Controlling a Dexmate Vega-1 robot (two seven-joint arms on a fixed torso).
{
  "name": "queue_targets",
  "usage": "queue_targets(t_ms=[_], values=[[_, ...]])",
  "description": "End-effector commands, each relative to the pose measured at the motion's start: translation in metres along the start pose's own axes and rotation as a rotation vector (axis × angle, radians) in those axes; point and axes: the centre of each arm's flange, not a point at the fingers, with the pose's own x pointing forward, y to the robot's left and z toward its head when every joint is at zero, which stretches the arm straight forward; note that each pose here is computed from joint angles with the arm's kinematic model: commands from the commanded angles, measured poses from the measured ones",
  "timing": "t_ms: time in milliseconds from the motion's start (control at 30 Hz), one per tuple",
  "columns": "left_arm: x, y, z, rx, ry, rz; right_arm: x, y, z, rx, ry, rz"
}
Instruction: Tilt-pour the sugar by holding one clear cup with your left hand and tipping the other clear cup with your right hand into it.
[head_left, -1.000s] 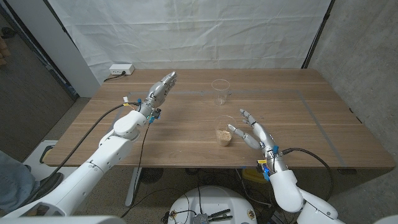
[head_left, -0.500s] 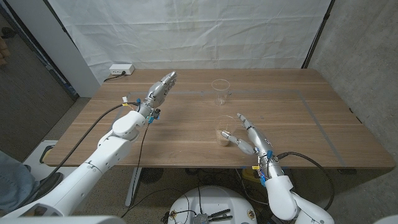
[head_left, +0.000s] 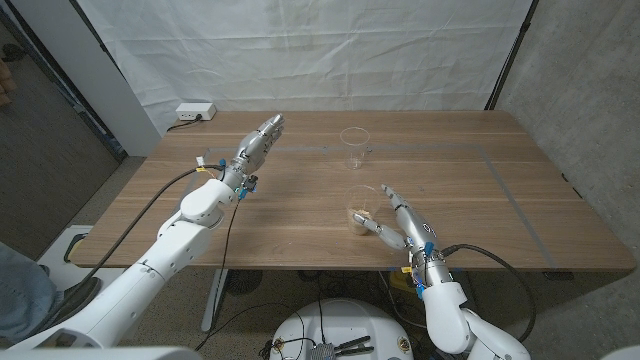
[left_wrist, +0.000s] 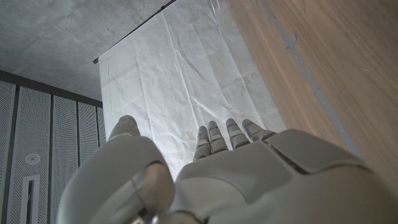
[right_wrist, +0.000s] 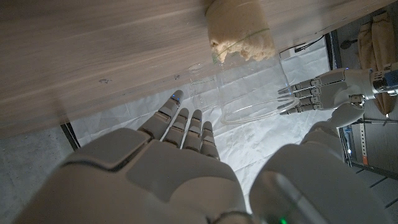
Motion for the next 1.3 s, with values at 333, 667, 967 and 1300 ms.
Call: queue_targets(t_ms=[333, 667, 967, 1300], values=[[0.005, -0.004, -0.003, 0.0, 0.007, -0.005, 0.017, 0.018, -0.006, -0.027, 0.024, 0.015], [0.009, -0.002, -0.007, -0.004, 0.02, -0.007, 0.015, 0.027, -0.003, -0.015, 0.022, 0.034], [0.014, -0.002, -0.009, -0.004, 0.023, -0.019, 0.012, 0.031, -0.007, -0.029, 0.036, 0.021], [0.009, 0.002, -0.004, 0.007, 0.01, -0.02, 0.016, 0.039, -0.015, -0.007, 0.041, 0.0]])
